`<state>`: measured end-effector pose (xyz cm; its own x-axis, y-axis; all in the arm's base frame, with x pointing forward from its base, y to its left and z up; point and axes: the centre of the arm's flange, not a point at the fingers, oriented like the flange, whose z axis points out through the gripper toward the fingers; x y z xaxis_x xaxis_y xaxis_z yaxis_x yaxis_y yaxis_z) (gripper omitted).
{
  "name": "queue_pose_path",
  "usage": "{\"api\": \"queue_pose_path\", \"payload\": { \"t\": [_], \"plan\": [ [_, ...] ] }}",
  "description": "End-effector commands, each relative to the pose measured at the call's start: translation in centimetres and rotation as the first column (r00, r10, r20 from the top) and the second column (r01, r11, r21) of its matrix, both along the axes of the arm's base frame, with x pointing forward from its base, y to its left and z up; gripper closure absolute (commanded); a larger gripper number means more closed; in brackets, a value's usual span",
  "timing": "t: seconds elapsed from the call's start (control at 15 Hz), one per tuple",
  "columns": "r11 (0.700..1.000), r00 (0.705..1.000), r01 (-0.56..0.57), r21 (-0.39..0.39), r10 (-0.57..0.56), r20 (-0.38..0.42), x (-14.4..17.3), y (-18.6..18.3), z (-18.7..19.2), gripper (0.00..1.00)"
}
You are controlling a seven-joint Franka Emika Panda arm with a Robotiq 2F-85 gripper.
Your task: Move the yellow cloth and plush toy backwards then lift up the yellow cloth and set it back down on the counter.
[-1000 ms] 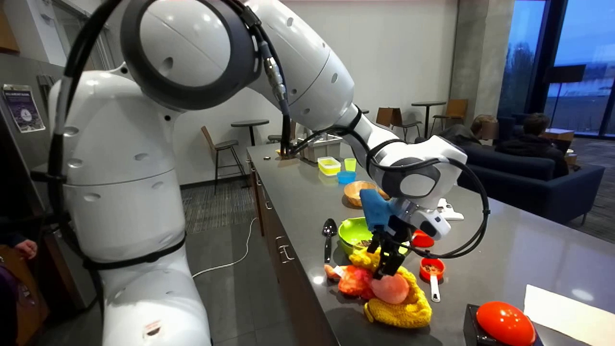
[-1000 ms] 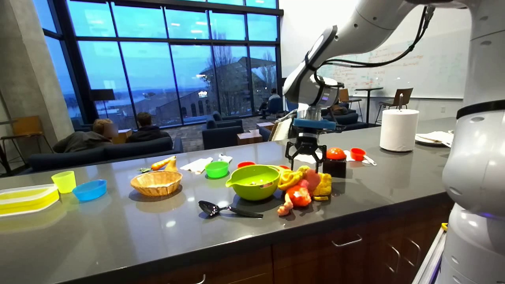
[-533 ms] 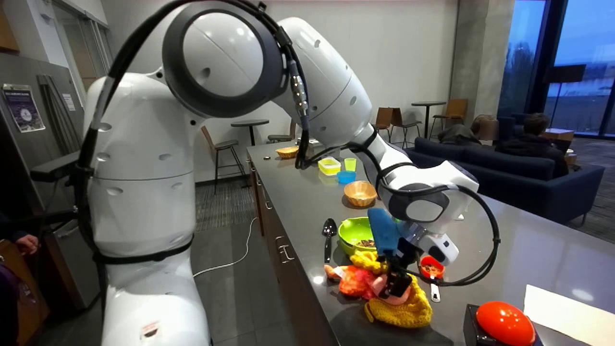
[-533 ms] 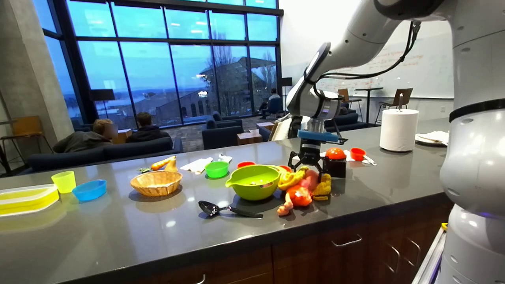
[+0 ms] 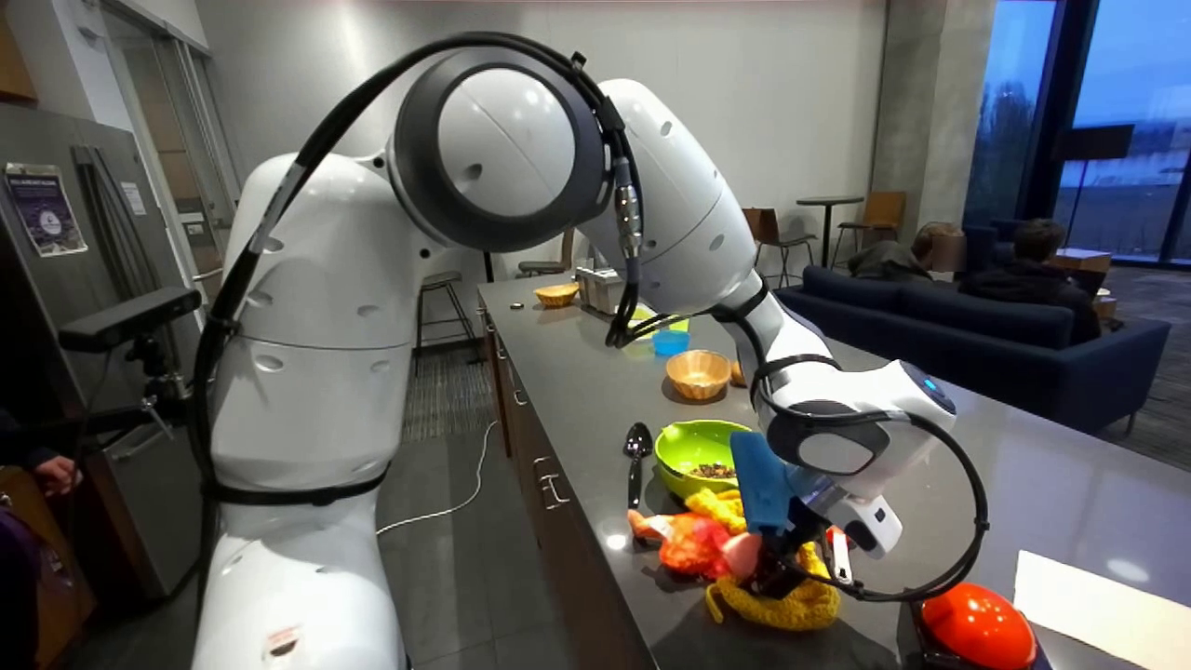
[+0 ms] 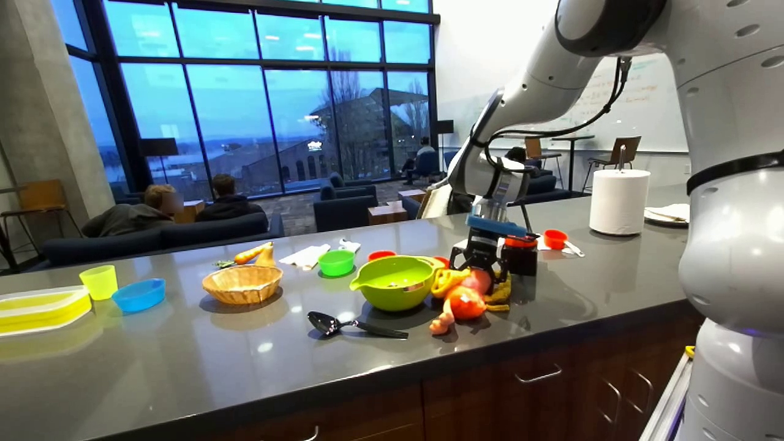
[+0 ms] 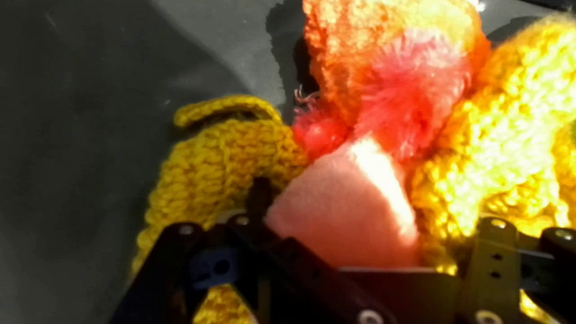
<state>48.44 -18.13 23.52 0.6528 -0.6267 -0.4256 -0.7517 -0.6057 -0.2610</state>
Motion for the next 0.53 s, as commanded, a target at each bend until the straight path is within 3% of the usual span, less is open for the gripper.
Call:
{"api": "queue_pose_path", "payload": {
  "t": [0.0,0.2,0.47],
  "plan": [
    [1.000,1.000,-0.014,0.006,0.014,0.018,0.8,-0.2,0.1,0.44],
    [0.999,0.999,-0.029,-0.025,0.029,0.014,1.0,0.3,2.4,0.62],
    [0.995,0.998,-0.056,-0.088,0.057,0.012,1.4,1.4,6.2,0.72]
  ]
}}
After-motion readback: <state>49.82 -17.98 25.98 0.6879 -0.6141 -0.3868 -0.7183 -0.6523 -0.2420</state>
